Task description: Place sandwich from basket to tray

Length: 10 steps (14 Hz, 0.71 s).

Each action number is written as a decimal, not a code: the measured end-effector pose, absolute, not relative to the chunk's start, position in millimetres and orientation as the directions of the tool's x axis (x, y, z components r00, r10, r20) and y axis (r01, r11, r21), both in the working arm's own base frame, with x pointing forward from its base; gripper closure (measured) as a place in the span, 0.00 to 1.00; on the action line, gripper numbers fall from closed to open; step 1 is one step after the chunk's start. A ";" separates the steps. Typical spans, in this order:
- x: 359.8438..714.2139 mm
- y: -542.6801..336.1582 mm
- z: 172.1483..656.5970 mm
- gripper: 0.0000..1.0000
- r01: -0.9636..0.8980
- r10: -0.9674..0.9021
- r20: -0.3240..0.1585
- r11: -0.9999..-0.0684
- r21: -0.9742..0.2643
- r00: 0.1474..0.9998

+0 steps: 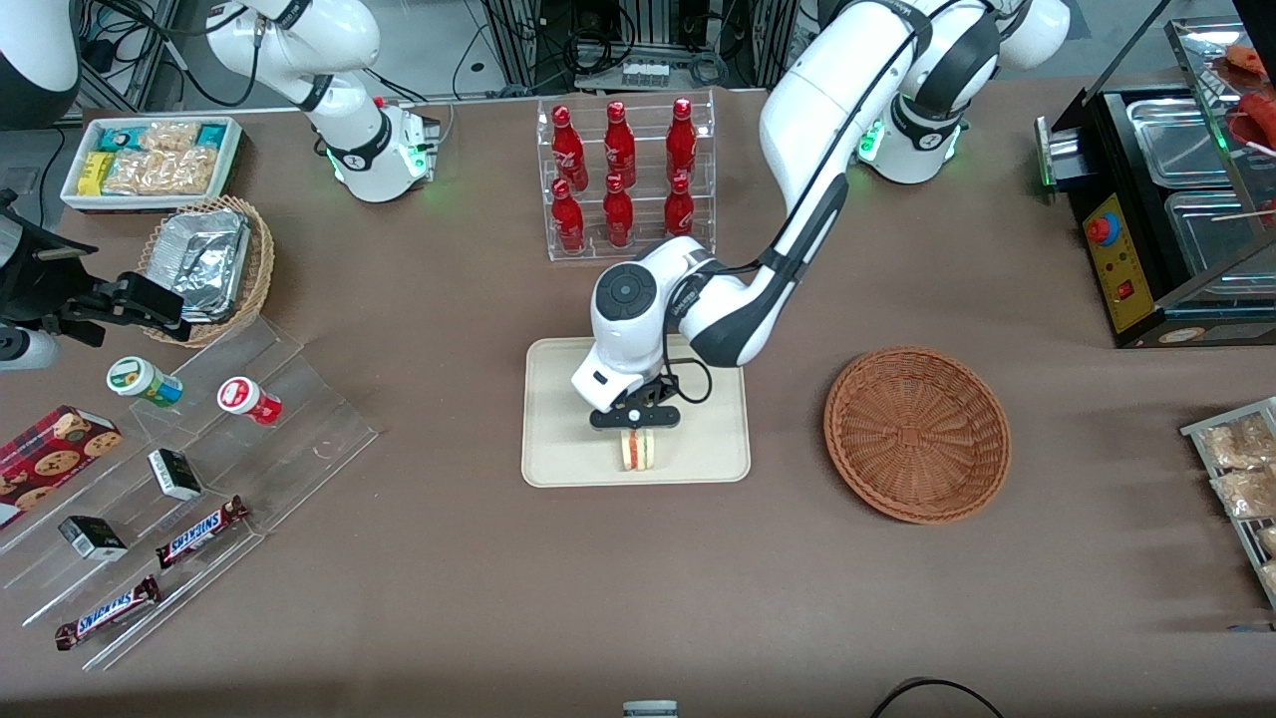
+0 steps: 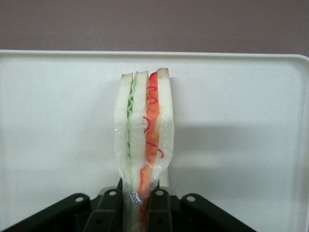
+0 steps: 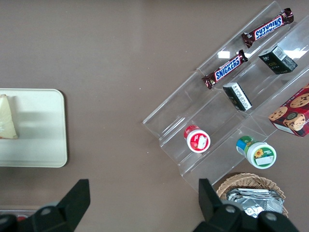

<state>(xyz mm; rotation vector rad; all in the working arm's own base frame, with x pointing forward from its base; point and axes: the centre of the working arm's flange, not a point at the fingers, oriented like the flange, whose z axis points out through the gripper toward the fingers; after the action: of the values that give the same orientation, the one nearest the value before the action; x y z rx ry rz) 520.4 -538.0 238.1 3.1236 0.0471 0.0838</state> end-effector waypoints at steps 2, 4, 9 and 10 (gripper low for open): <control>521.1 -538.1 238.4 0.59 0.026 0.026 0.060 -1.000 0.014 0.998; 525.2 -538.1 245.2 0.38 0.025 0.026 0.073 -1.000 0.013 0.997; 551.1 -518.0 353.0 0.00 0.131 0.137 0.131 -0.990 0.059 0.982; 558.2 -498.3 390.9 0.00 0.168 0.173 0.122 -0.984 0.057 0.977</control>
<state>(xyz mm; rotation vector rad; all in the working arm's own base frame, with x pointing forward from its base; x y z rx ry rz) 558.2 -498.3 390.9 3.0771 0.2654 0.1960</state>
